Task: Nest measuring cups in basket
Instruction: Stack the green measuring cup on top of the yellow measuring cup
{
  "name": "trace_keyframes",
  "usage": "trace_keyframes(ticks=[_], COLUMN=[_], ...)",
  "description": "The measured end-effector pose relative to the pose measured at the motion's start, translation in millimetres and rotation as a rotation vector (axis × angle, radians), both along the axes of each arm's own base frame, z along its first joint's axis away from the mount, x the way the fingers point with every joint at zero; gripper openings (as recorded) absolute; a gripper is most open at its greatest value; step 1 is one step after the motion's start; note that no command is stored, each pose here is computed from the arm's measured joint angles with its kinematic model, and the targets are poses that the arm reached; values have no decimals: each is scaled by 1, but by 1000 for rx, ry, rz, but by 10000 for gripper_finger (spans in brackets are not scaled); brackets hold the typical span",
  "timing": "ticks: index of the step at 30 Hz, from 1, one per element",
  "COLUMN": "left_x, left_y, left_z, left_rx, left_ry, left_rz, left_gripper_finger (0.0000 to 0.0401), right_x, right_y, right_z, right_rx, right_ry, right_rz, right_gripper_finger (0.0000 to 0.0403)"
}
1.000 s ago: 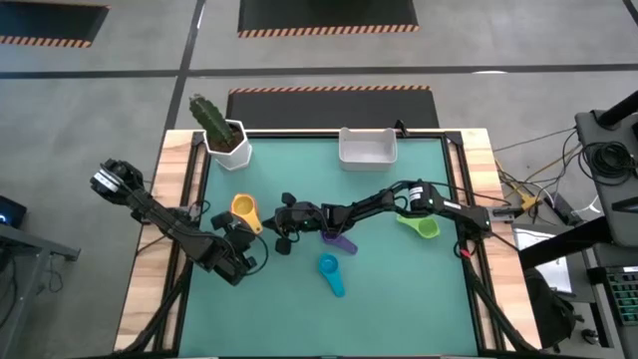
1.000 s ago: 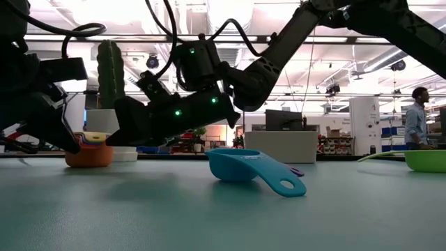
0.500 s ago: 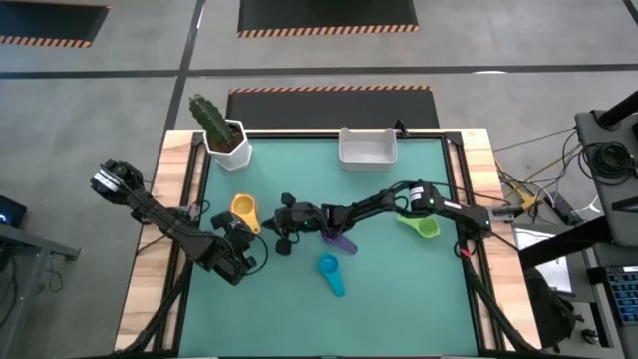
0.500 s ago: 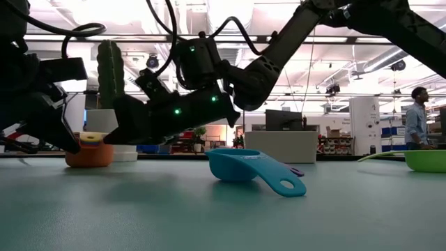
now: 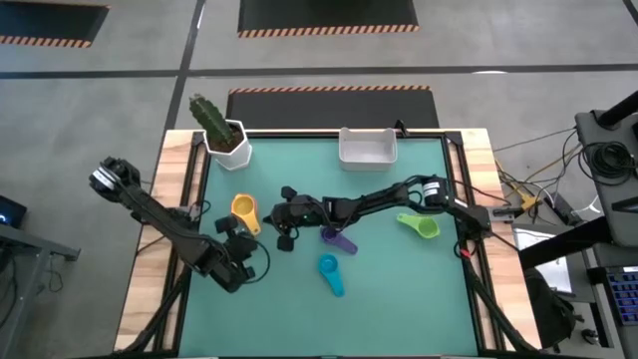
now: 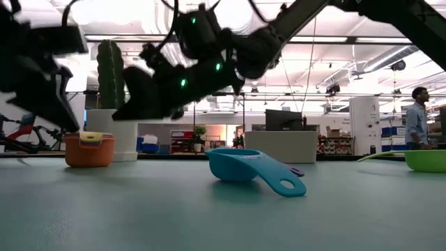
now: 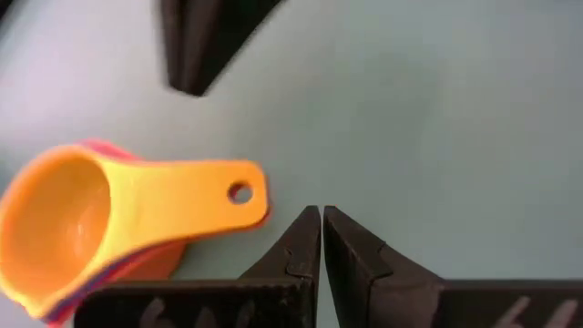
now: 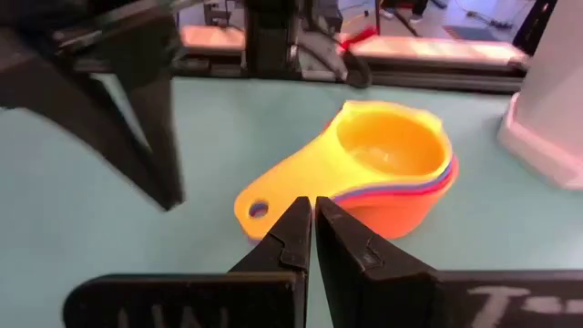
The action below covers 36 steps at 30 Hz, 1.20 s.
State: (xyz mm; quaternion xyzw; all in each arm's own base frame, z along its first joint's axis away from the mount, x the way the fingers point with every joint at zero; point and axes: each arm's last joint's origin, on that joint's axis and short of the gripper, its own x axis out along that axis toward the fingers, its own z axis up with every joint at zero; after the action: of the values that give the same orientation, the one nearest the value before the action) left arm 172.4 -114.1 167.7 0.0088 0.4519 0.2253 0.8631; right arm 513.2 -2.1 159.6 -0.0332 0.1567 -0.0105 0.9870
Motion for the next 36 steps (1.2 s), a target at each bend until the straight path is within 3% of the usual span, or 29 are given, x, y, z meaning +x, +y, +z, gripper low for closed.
trace_keyframes(ticks=[9,14,19,23,27,36], left_x=[20,29,26,15,3,-19], left_y=[-30,-39,-33,-18,0,27], left_z=[74,121,145,144,134,110], left_rx=[85,201,283,294,270,269], left_ry=[-91,-217,-314,-399,-528,-742], left_rz=[-386,-623,-790,-781,-723,-533], left_gripper_finger=[0,0,0,0,0,0], right_x=[-30,-64,-105,-134,-154,-184], right_y=[13,25,42,58,73,98], right_z=[67,118,163,180,180,146], right_rx=[-38,-42,-26,-4,53,258], right_ry=[127,195,246,309,353,482], right_rz=[44,72,110,143,155,88], right_gripper_finger=[9,9,9,9,9,9])
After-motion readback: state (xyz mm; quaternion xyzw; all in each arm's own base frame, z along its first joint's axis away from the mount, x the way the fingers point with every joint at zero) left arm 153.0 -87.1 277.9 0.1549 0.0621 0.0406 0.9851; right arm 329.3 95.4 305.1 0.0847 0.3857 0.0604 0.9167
